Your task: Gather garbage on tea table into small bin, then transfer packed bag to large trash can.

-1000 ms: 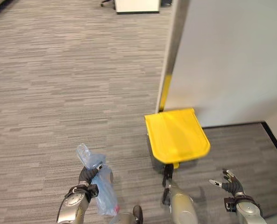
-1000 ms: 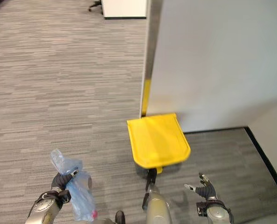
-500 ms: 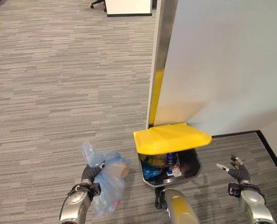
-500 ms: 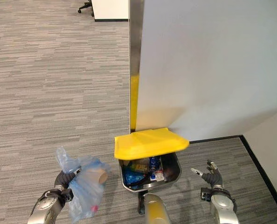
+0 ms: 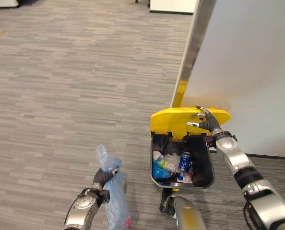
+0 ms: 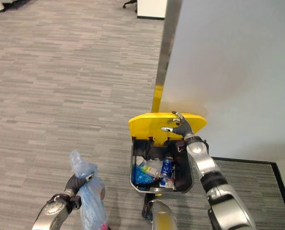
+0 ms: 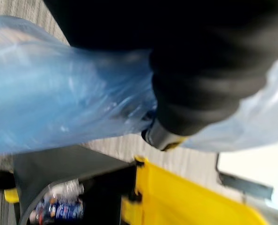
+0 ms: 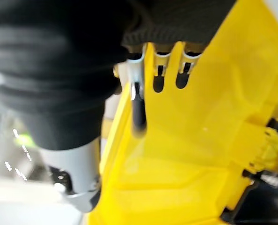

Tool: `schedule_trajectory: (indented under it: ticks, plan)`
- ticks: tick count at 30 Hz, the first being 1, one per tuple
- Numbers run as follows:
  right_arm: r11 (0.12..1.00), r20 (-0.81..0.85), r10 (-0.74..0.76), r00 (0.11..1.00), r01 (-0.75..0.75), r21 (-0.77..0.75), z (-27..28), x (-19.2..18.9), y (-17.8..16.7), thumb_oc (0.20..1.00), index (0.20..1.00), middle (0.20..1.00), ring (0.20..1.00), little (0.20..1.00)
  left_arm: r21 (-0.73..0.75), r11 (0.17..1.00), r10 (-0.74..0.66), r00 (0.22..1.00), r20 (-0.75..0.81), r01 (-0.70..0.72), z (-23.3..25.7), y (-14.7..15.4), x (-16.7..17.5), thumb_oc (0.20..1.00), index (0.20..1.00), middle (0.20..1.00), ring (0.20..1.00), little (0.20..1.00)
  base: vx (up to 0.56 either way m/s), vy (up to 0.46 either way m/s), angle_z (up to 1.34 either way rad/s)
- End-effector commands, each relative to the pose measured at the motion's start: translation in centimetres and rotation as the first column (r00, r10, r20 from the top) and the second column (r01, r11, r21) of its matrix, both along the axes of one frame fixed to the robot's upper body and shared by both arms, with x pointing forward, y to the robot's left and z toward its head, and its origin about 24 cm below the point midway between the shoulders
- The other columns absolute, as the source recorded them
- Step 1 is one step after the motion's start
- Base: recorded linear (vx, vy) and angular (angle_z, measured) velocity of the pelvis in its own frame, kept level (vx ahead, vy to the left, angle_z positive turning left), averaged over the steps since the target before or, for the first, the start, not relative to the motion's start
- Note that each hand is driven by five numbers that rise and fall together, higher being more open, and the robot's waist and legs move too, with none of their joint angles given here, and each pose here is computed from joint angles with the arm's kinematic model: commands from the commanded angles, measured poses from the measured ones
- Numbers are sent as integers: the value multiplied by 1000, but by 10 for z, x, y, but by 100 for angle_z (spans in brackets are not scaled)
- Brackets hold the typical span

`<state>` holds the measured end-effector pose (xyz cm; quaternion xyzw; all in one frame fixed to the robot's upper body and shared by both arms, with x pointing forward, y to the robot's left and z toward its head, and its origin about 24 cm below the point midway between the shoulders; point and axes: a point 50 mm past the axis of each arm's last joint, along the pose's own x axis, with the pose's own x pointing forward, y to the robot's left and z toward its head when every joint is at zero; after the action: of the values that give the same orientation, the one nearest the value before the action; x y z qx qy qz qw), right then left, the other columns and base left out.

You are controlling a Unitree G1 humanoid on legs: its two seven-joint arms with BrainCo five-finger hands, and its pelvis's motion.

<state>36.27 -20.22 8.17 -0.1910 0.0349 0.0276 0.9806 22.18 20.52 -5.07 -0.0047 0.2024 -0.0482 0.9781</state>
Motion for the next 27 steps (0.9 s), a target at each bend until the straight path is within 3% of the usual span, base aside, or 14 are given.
schedule_trajectory:
  ticks: [1, 6, 8, 12, 15, 19, 27]
  plan:
    - [1000, 103, -24, 994, 25, -10, 27, 9, -9, 1000, 1000, 1000, 1000, 1000, -24, 997, -59, 961, 269, 68, 52, -7, 36, 200, 200, 200, 200, 200, -83, -28, 26]
    - [999, 117, -12, 993, 17, -43, 38, 14, -12, 1000, 1000, 1000, 1000, 1000, -29, 970, -194, 840, 506, 242, 115, -52, 72, 200, 200, 200, 200, 200, -79, -43, 9]
    - [999, 116, -12, 993, 18, -44, 37, 14, -12, 1000, 1000, 1000, 1000, 1000, -31, 968, -196, 832, 519, 248, 119, -55, 75, 200, 200, 200, 200, 200, -15, -9, 1]
    - [999, 123, -2, 992, 8, -48, 39, 16, -7, 1000, 1000, 1000, 1000, 1000, -2, 926, -283, 698, 658, 377, 168, -95, 92, 200, 200, 200, 200, 200, -41, -16, -2]
    - [998, 153, 6, 988, 4, -66, 52, 22, -4, 1000, 1000, 1000, 1000, 1000, 58, 914, -329, 650, 685, 402, 186, -112, 103, 200, 200, 200, 200, 200, -12, -1, 0]
    - [993, 183, 39, 982, -18, -113, 69, 29, 7, 1000, 1000, 1000, 1000, 1000, 102, 922, -363, 742, 563, 374, 159, -122, 119, 200, 200, 200, 200, 200, -1, -6, -3]
    - [991, 277, 39, 960, -2, -132, 114, 44, 20, 1000, 1000, 1000, 1000, 1000, 227, 907, -421, 757, 499, 354, 168, -144, 147, 200, 200, 200, 200, 200, -13, -9, -7]
